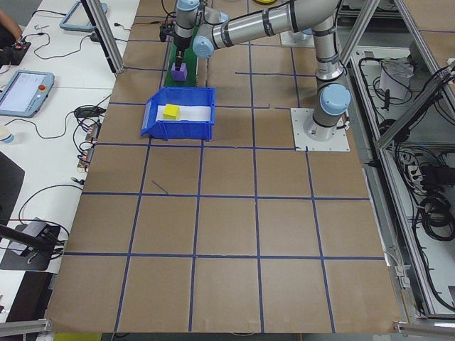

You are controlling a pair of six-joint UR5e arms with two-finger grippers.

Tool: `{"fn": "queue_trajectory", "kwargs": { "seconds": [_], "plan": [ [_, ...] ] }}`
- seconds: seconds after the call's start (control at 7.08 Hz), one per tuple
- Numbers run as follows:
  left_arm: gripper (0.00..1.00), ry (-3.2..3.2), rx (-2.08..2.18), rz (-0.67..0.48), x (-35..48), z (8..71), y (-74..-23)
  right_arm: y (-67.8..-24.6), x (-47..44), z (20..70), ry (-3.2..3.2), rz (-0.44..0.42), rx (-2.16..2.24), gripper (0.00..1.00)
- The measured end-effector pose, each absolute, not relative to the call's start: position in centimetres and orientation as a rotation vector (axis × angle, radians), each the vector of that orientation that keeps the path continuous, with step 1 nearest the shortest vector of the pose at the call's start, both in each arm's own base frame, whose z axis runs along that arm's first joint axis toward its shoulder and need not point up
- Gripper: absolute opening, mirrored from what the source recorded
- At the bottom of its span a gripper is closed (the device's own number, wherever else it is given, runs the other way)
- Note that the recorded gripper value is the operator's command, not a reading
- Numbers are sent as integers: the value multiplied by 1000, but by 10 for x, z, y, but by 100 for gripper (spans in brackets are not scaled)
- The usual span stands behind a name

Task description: Move block left to right into plate

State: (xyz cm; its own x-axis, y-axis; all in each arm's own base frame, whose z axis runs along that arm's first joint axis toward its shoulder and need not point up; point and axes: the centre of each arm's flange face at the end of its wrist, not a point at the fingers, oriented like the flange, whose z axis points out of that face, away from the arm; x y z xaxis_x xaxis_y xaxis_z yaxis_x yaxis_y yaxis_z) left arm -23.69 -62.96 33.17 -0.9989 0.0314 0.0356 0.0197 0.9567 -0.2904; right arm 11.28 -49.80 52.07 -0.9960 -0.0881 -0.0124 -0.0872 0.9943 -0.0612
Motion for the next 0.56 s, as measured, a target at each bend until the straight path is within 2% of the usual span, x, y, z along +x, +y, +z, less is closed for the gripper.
{"fn": "queue_trajectory", "kwargs": {
  "seconds": [0.28,0.56],
  "plan": [
    [100,-3087,-24,530,-212,361,-636,-498,113,521,3120,-97,-137,100],
    [100,-3142,18,494,-128,381,-645,-498,113,521,3119,-97,-136,100]
  ]
}}
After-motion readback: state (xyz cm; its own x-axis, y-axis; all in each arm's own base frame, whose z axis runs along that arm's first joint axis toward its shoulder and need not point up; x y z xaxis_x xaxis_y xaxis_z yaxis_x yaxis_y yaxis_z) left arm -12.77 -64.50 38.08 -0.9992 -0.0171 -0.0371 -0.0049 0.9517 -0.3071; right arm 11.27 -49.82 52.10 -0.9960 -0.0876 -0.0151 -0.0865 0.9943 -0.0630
